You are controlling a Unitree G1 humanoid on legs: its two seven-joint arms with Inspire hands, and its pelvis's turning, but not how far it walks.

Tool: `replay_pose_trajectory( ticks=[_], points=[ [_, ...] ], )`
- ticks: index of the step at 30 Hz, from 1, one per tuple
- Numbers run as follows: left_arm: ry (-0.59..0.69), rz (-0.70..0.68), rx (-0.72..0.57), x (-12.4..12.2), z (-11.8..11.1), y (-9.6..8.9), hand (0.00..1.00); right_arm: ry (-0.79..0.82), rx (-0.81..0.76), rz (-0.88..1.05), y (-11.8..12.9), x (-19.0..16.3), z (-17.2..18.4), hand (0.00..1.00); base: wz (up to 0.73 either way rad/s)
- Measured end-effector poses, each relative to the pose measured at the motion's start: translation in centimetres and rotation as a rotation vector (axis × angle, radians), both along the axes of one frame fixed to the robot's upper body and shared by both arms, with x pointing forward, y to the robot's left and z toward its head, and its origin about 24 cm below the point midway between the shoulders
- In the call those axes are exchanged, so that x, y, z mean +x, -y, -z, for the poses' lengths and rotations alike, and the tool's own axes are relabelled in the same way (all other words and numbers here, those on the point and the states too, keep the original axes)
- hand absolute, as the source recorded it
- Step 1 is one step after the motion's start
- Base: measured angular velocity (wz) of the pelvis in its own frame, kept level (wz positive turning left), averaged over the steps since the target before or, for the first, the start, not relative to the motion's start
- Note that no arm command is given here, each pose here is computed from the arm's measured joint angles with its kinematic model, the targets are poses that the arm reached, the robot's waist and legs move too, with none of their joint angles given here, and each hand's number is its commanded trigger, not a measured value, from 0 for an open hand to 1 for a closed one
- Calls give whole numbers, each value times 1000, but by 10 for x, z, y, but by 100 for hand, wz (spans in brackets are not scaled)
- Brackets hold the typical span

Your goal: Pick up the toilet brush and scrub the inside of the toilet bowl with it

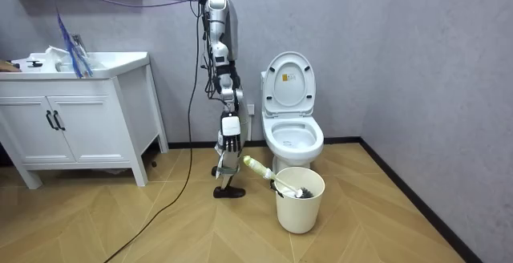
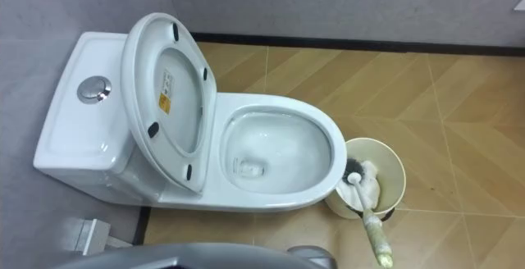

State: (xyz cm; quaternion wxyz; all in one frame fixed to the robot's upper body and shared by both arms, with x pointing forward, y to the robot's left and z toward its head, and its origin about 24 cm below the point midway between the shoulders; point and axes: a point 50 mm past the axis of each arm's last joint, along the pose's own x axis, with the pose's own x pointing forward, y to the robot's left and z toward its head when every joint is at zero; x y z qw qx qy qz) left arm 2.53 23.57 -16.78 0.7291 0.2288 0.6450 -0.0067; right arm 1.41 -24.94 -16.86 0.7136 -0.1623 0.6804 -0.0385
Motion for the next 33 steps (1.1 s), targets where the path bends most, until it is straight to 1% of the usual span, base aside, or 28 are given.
replay_pose_trajectory(
  ticks=[10,12,17,20,28,33],
  points=[
    [-2,18,17,-3,0,1,0,42,-74,-9,2,6,-1,0,1],
    [10,21,20,-1,0,1,0,82,-98,-5,2,14,-3,0,0],
    [86,25,45,9,-2,1,0,324,-146,33,2,52,-12,0,-3],
    [131,-9,58,13,-3,1,0,406,-171,24,2,65,-18,0,-1],
    [242,-81,44,25,-6,-1,0,593,-233,12,3,93,-32,0,0],
    [268,-76,43,28,-7,-3,0,636,-263,9,2,101,-36,0,1]
  ],
)
